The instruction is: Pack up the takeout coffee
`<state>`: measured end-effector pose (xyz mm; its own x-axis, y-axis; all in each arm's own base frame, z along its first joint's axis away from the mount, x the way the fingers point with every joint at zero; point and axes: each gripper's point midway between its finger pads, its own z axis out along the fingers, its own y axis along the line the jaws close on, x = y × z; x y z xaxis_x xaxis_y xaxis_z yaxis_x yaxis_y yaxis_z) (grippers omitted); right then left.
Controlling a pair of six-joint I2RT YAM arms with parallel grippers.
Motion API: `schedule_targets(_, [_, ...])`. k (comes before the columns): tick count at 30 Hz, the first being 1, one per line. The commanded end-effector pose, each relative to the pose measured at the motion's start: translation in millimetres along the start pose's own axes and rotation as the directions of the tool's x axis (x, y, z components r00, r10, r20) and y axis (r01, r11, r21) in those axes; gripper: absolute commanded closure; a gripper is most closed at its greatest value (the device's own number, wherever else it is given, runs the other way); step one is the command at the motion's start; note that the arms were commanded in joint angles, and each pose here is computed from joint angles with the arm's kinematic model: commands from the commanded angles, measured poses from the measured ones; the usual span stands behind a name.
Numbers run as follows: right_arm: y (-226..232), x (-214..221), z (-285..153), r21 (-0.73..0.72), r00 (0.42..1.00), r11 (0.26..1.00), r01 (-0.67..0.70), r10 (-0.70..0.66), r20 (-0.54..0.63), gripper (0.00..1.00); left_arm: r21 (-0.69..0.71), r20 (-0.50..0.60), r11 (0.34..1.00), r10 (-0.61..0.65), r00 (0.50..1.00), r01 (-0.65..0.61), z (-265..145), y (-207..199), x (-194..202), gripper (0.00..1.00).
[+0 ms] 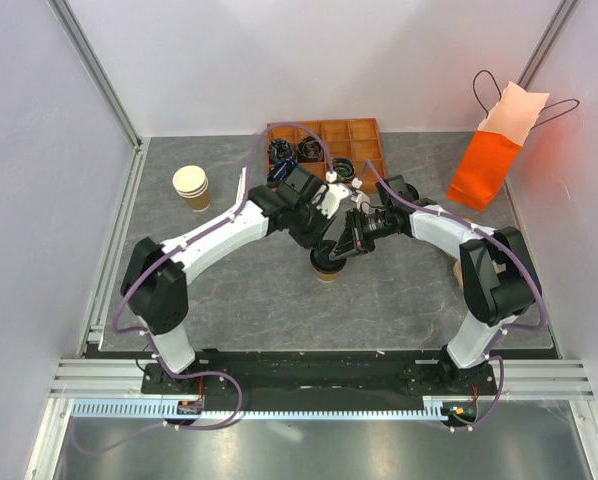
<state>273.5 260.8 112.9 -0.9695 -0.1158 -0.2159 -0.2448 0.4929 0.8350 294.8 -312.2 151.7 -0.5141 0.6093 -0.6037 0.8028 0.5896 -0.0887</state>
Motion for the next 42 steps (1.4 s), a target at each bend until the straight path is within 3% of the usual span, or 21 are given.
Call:
schedule_targets(1, [-32,4,9,0.1,1.0,0.995,-0.013,0.013,-0.005,0.86,0.044,-0.104,0.999,-0.025,0.994,0.029,42,-4,41,0.77])
schedule_targets(5, [-40,6,11,0.119,1.0,0.993,-0.012,0.013,-0.009,0.87,0.048,-0.133,0.996,-0.069,0.989,0.076,40,-4,58,0.84])
schedule_targets(10, [-43,7,11,0.118,1.0,0.993,-0.018,0.02,-0.015,0.87,0.056,-0.027,0.997,-0.044,0.999,0.046,11,-8,22,0.83])
schedule_targets(17, [-9,-12,3,0.035,0.999,0.998,0.047,-0.048,0.024,0.83,0.132,0.1,0.99,-0.055,0.993,0.041,-28,-17,-14,0.61])
schedule_targets(22, [27,-32,-9,-0.04,0.99,0.992,0.123,-0.12,0.071,0.75,0.188,0.145,0.977,-0.127,0.981,0.099,-43,-13,-23,0.53])
schedule_targets(25, [46,-40,-17,-0.07,0.984,0.985,0.158,-0.151,0.097,0.69,0.2,0.195,0.977,-0.119,0.973,0.079,-54,-13,-25,0.42])
schedule_targets(27, [57,-42,-22,-0.084,0.981,0.982,0.169,-0.16,0.108,0.68,0.217,0.244,0.975,-0.093,0.965,0.039,-61,-18,-30,0.26])
schedule_targets(31, [63,-39,-34,-0.057,0.976,0.983,0.173,-0.164,0.141,0.61,0.186,0.3,0.982,-0.028,0.954,-0.03,-69,-18,-25,0.09])
schedule_targets(37, [27,-22,-44,0.095,0.975,0.981,0.171,-0.182,0.123,0.57,0.135,0.304,0.981,0.091,0.949,-0.137,-66,-22,-28,0.13])
schedule_targets(42, [7,-5,-45,0.159,0.982,0.974,0.159,-0.173,0.08,0.62,0.117,0.216,0.981,0.126,0.968,-0.154,-41,-28,-32,0.32])
